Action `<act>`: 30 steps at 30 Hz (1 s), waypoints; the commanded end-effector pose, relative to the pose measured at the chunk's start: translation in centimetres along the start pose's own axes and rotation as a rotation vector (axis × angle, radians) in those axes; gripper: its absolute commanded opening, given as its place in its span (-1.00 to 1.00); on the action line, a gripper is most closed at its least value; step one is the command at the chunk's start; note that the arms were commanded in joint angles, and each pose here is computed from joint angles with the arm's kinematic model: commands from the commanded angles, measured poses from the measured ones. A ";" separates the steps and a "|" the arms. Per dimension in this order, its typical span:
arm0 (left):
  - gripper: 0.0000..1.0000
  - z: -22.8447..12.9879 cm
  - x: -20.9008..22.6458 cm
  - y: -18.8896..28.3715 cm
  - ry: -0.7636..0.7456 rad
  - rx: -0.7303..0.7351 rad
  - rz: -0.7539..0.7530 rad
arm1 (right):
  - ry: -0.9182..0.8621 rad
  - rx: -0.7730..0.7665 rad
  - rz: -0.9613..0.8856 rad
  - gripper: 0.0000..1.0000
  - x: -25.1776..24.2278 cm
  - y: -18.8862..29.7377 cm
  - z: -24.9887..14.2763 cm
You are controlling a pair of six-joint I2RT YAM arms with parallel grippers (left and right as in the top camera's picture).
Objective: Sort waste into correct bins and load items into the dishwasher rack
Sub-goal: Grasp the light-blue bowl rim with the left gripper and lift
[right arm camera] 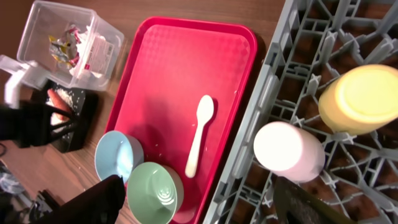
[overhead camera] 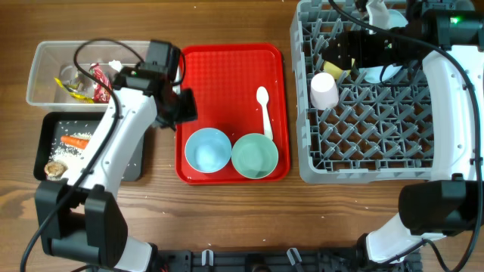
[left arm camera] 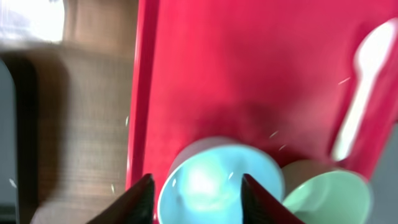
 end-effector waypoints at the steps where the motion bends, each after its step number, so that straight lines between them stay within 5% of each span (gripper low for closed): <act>1: -0.36 -1.8 1.6 -2.7 0.004 0.065 0.046 | 0.000 0.020 0.006 0.58 -0.1 -0.4 -0.3; 13: -0.23 -4.3 3.7 -6.5 0.019 0.129 0.069 | -0.008 0.031 0.010 0.57 0.0 -0.4 -0.4; 17: -0.64 -4.6 3.9 -6.9 0.020 0.137 0.071 | -0.009 0.033 0.011 0.57 0.0 -0.4 -0.5; 22: -0.92 -4.5 3.9 -6.9 0.019 0.130 0.066 | -0.020 0.048 0.018 0.57 0.1 -0.4 -0.7; 30: -0.92 -1.1 -0.3 0.1 0.023 -0.078 -0.134 | -0.013 0.062 0.038 0.47 1.2 -1.1 -0.5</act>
Point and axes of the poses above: each gripper's point midway between its finger pads, its own y axis back along the fingers, its own x axis along the line the jaws close on, z = x × y, the point moved 10 cm from there along y, back along the fingers, and after that the axes turned 12 degrees about y, right-handed, at the moved point
